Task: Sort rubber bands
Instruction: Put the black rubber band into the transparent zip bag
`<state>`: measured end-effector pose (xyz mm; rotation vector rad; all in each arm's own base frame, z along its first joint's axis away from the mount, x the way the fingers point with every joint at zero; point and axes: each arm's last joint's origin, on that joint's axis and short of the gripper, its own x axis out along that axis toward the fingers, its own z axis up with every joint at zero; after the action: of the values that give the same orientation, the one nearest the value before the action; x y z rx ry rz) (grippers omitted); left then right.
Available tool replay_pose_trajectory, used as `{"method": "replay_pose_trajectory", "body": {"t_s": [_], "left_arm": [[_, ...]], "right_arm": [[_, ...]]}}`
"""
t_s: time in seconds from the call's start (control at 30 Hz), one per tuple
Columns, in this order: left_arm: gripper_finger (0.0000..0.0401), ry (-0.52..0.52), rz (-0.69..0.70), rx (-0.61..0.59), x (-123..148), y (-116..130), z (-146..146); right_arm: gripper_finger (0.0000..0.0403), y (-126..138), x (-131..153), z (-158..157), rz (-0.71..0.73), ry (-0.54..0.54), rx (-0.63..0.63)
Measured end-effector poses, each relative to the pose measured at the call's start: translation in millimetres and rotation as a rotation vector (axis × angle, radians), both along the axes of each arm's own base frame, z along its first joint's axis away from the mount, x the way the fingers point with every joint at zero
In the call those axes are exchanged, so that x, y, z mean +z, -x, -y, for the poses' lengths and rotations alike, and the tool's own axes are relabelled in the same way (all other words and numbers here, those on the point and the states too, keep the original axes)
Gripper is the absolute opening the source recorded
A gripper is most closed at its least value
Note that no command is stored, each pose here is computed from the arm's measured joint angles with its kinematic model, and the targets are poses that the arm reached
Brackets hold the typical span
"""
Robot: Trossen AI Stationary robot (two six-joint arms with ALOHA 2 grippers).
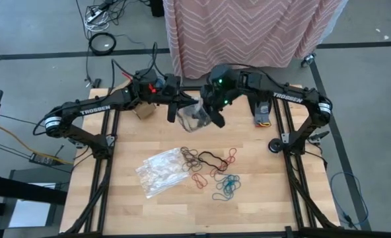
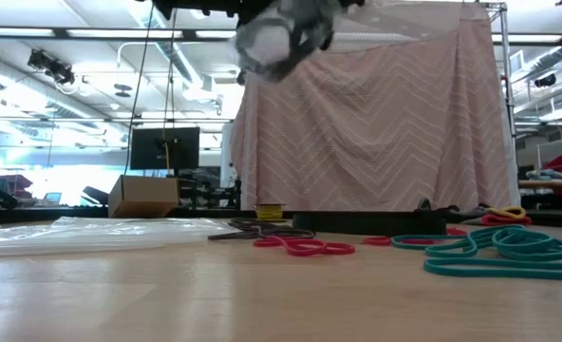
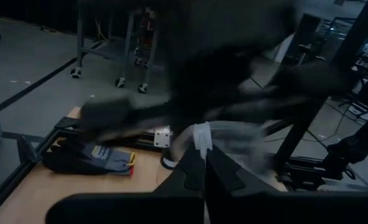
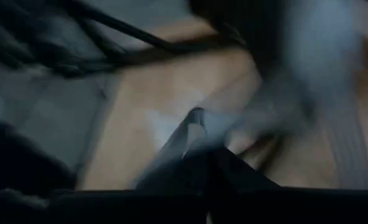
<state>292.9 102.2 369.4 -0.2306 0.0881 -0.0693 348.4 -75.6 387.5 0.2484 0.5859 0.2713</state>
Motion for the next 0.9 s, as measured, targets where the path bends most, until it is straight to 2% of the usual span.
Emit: {"method": "replay_pose_trajectory", "body": {"t_s": [0.03,0.13,0.17,0.23,0.27,0.4,0.47,0.53,0.63,0.7,0.77,0.9], "left_arm": [[0.0000,0.001,-0.004,0.002,0,0,0],[0.0000,-0.002,-0.005,0.015,-1,0,-1],[0.0000,-0.001,-0.007,0.016,-1,0,-1],[0.0000,0.000,-0.011,0.018,-1,0,-1],[0.0000,0.000,-0.011,0.018,-1,0,-1],[0.0000,0.000,-0.010,0.007,-1,0,0],[0.0000,0.000,-0.011,0.005,-1,0,0],[0.0000,-0.001,-0.010,0.011,-1,0,-1],[0.0000,0.000,-0.012,0.016,-2,0,-1],[0.0000,0.000,-0.011,0.015,-1,0,-1],[0.0000,0.001,-0.014,0.016,-2,0,-1],[0.0000,0.001,-0.014,0.014,-2,0,-1]], "right_arm": [[0.0000,1,1,0,-0.013,0.048,-0.075],[0.0000,7,-5,6,-0.154,0.197,-0.437],[0.0000,7,-6,11,-0.158,0.210,-0.485],[0.0000,6,-4,13,-0.130,0.198,-0.470],[0.0000,5,-2,11,-0.102,0.169,-0.399],[0.0000,1,4,-8,0.001,-0.043,0.015],[0.0000,1,6,-13,0.032,-0.073,0.095],[0.0000,0,5,-14,0.018,-0.022,0.044],[0.0000,0,1,-8,-0.052,0.103,-0.195],[0.0002,1,-1,-3,-0.086,0.137,-0.329],[0.0011,1,1,0,-0.070,0.130,-0.327],[0.0048,2,4,-6,-0.032,0.105,-0.205]]}}
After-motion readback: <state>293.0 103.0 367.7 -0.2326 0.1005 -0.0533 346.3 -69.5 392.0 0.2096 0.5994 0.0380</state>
